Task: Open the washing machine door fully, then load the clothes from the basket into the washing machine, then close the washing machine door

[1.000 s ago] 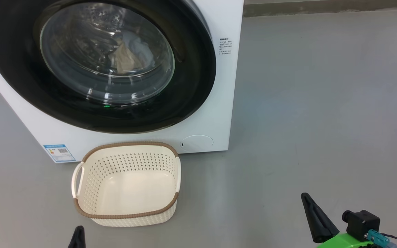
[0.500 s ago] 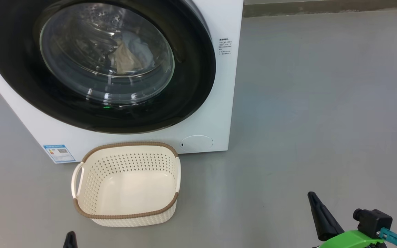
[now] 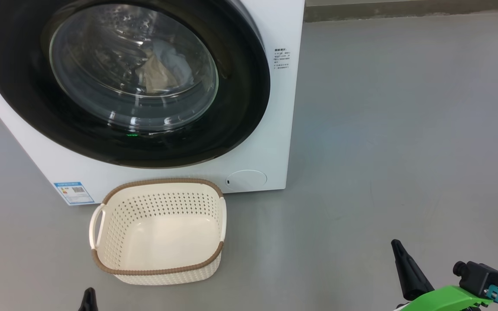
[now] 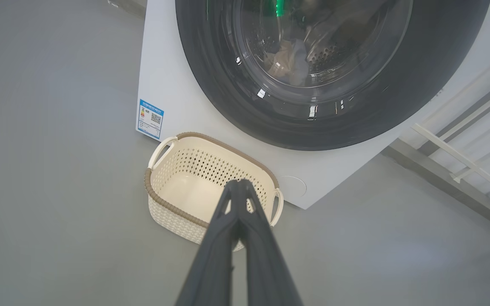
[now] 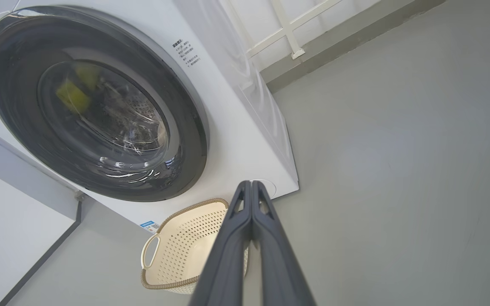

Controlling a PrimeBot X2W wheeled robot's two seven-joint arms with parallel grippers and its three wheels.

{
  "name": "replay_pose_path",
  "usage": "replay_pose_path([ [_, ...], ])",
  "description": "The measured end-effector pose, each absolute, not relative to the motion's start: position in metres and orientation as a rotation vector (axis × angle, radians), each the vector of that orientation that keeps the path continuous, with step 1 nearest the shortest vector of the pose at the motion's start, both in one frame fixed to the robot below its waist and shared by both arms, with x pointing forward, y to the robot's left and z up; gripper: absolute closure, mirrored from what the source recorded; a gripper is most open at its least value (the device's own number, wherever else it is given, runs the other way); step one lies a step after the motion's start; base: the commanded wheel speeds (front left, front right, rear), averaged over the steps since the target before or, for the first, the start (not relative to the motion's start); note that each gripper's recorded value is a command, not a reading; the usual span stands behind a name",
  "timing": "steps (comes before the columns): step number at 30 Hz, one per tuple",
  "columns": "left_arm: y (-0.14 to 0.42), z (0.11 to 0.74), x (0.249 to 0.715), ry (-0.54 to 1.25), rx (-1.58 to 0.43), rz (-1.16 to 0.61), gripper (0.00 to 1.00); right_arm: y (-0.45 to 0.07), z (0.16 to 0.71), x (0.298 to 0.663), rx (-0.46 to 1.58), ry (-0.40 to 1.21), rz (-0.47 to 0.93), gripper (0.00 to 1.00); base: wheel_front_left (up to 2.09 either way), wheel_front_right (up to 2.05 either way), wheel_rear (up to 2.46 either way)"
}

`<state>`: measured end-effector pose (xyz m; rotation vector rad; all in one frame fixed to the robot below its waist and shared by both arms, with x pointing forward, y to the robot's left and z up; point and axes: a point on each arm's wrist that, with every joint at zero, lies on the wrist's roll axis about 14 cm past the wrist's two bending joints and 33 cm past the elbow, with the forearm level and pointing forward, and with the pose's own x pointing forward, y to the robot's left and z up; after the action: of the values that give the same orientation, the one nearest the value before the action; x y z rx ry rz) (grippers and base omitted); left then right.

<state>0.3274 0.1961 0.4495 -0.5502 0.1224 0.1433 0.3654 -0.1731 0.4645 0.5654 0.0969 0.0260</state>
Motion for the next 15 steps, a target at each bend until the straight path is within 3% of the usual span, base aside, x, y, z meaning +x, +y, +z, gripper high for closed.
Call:
replay_pose_path([
  [15,0.1956,0.4494,0.3343,0.132,-0.714,0.151,1.00,-0.1823,0.4632,0.3659,0.727,0.107,-0.022,1.00,0.00,0.00,0.00],
])
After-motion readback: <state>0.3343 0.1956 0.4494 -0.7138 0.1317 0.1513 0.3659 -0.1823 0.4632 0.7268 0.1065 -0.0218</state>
